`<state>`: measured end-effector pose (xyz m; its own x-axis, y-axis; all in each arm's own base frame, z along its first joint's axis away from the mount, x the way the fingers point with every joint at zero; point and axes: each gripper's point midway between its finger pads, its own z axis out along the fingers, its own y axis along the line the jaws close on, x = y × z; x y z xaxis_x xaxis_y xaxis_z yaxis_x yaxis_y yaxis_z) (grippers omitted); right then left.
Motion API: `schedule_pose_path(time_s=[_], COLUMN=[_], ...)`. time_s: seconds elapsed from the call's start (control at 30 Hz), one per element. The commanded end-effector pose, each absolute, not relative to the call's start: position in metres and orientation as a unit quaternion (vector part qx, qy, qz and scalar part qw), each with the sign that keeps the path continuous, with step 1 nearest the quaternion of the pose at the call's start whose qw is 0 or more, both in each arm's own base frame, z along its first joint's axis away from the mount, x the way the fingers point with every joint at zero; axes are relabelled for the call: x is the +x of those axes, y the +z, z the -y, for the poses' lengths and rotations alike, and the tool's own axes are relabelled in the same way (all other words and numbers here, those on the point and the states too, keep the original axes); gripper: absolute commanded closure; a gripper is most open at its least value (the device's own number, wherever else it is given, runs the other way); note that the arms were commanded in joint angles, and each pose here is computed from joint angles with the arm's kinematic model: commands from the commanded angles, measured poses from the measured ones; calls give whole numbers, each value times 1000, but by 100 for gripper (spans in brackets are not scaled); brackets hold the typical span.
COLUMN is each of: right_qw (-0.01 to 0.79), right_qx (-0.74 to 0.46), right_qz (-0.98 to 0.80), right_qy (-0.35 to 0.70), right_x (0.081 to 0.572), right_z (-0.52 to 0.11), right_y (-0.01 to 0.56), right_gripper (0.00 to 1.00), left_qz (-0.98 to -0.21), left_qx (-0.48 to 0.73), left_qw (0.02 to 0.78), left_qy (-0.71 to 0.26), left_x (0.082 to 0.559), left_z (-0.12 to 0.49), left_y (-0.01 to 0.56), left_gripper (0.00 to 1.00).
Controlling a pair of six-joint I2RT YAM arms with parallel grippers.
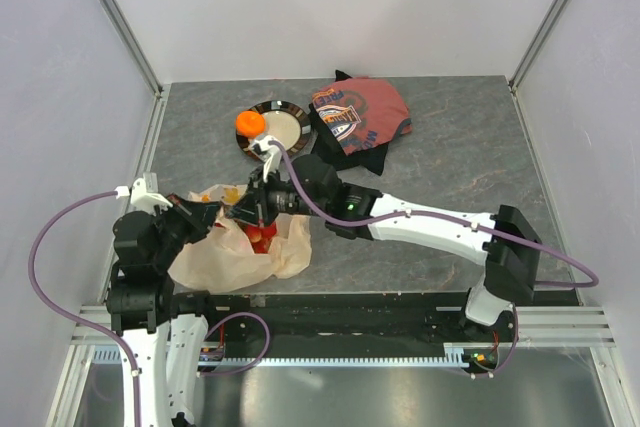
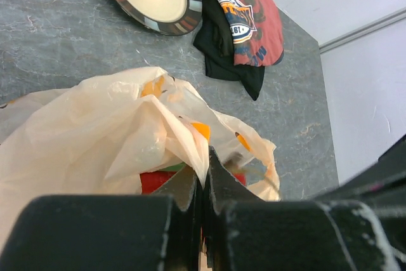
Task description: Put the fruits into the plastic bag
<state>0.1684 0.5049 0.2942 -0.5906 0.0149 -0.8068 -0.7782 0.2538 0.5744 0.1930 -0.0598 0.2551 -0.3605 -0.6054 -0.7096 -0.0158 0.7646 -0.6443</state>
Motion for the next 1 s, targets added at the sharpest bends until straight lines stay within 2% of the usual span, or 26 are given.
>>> schedule_pose_path(time_s=[0.0, 0.1, 0.2, 0.37, 0.97], right_qw=[337, 322, 312, 300, 331], right_qx=[-302, -290, -298, -291, -172], right_qz=[-650, -660, -699, -727, -780], right_qy=[610, 614, 570, 545, 503], right_x=[136, 137, 151, 163, 228], right_z=[-534, -543, -549, -550, -500], right_y=[332, 317, 274, 242, 218], right_gripper=[100, 100, 100, 100, 99], left_qz=[-764, -758, -757, -761, -764], left_qx=[-206, -211, -211, -206, -214], left_qw=[542, 553, 557, 554, 556], left_qy=[-283, -273, -270, -267, -247], left_x=[192, 191, 191, 192, 188], left_z=[59, 54, 53, 53, 46], left_y=[269, 273, 273, 273, 267], left_gripper=[98, 98, 98, 98, 98])
